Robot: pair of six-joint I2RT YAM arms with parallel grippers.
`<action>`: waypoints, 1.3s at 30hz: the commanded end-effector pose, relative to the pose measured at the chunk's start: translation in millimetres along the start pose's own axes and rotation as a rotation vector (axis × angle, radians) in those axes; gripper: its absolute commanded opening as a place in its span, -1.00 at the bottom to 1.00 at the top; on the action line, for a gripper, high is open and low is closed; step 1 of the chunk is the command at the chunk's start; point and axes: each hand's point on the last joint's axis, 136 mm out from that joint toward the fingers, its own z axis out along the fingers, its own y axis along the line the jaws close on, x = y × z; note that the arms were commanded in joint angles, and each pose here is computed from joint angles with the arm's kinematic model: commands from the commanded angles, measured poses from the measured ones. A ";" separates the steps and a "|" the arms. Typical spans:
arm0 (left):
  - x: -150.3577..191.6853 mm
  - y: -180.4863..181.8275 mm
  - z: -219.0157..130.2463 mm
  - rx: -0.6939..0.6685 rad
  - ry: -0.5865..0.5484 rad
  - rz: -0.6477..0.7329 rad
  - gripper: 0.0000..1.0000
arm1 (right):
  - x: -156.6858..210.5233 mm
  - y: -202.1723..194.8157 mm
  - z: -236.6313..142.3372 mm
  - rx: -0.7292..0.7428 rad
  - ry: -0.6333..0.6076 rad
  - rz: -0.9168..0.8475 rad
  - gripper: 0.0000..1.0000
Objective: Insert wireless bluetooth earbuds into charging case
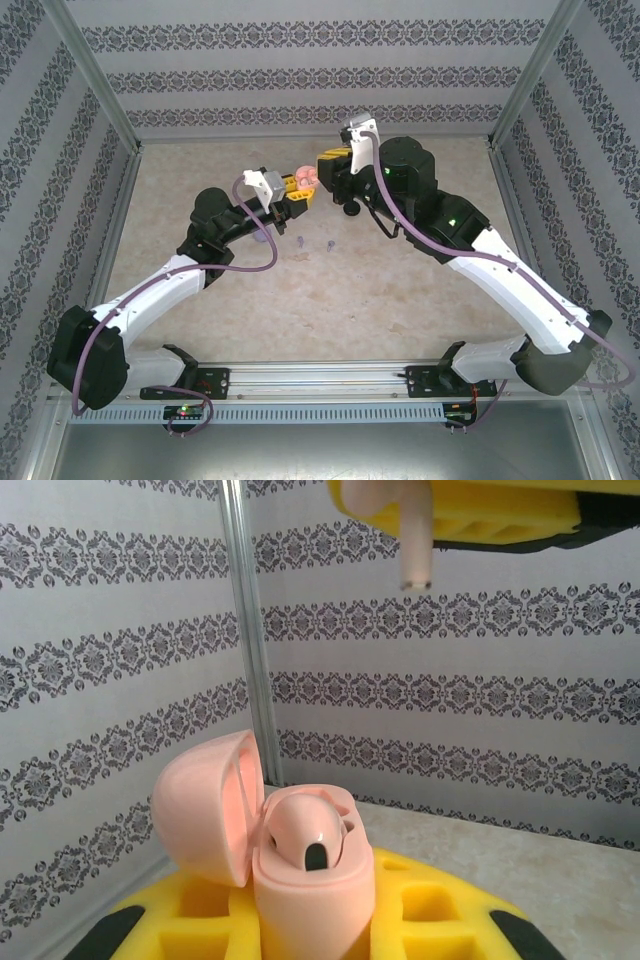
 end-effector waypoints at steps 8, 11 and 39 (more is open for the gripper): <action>-18.0 -5.6 4.4 0.029 -0.040 0.020 -1.00 | 27.4 -0.3 24.4 0.009 0.058 0.001 -0.60; -18.7 -5.8 4.0 0.029 -0.041 0.020 -1.00 | 32.4 -0.7 29.0 0.010 0.069 0.005 -0.60; -20.8 -5.1 1.1 0.011 -0.046 0.030 -1.00 | 60.5 0.3 44.8 -0.004 0.164 0.027 -0.56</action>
